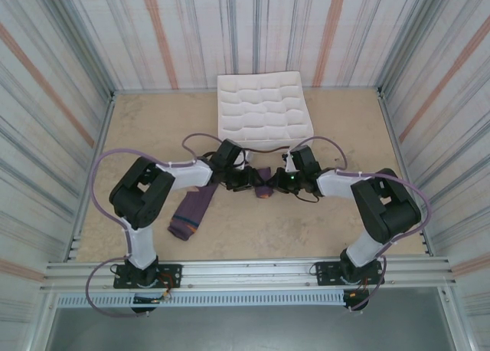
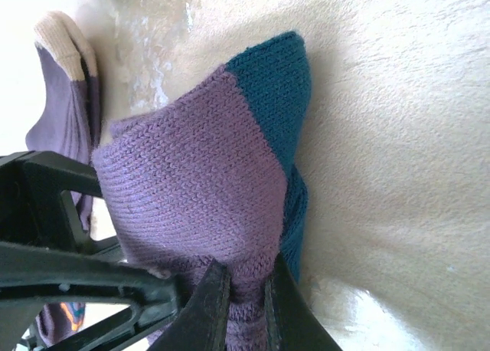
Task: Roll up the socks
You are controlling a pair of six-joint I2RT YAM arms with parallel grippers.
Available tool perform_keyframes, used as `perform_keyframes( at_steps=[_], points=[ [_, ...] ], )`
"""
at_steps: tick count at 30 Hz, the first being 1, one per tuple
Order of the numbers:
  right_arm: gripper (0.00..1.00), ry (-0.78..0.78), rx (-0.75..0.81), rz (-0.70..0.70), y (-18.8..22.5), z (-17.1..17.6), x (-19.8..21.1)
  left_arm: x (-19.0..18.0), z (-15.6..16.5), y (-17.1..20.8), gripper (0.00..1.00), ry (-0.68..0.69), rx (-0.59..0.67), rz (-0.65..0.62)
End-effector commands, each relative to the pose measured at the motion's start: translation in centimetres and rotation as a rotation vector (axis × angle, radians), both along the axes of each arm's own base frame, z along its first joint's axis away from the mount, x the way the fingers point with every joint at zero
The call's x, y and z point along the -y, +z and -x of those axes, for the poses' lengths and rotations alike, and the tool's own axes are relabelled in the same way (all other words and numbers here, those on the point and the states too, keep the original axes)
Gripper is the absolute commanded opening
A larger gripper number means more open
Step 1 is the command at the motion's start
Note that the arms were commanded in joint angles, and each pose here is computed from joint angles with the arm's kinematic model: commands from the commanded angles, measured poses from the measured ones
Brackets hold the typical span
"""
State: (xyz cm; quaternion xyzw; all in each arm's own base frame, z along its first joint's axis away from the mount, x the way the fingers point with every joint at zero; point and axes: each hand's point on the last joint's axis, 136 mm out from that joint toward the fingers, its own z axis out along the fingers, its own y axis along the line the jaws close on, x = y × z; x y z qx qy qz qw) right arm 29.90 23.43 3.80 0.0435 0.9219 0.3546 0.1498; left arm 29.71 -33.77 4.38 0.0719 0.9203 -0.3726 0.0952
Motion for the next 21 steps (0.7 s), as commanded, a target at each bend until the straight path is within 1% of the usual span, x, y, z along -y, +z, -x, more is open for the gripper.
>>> perform_keyframes(
  at_steps=[1,6,8,12,13,14,15,16,21],
  points=[
    [0.0,0.038,-0.03,0.059,-0.2,1.6,0.7,0.0,-0.1,4.0,0.59,-0.017,0.075,0.101],
    [0.0,0.074,0.06,0.024,3.5,1.2,0.2,-1.1,-0.6,8.0,0.64,-0.024,0.138,0.218],
    [0.0,0.078,0.103,0.017,5.3,0.9,0.1,-1.6,-0.9,9.9,0.69,-0.031,0.175,0.254],
    [0.0,0.087,0.19,-0.009,8.6,0.6,0.0,-2.2,-1.3,13.6,0.74,-0.065,0.246,0.314],
    [0.0,0.089,0.221,-0.02,9.6,0.5,-0.1,-2.2,-1.5,14.5,0.77,-0.077,0.261,0.32],
    [0.0,0.09,0.25,-0.028,10.6,0.4,-0.2,-2.2,-1.5,15.2,0.86,-0.091,0.265,0.33],
    [0.0,0.089,0.279,-0.036,11.6,0.3,-0.2,-2.1,-1.6,15.8,0.88,-0.101,0.27,0.34],
    [0.0,0.087,0.31,-0.043,12.6,0.3,-0.2,-2.0,-1.6,16.5,0.9,-0.112,0.274,0.355],
    [0.0,0.084,0.423,-0.059,16.6,-0.1,-0.3,-1.8,-1.7,18.6,0.9,-0.129,0.32,0.412]
  ],
)
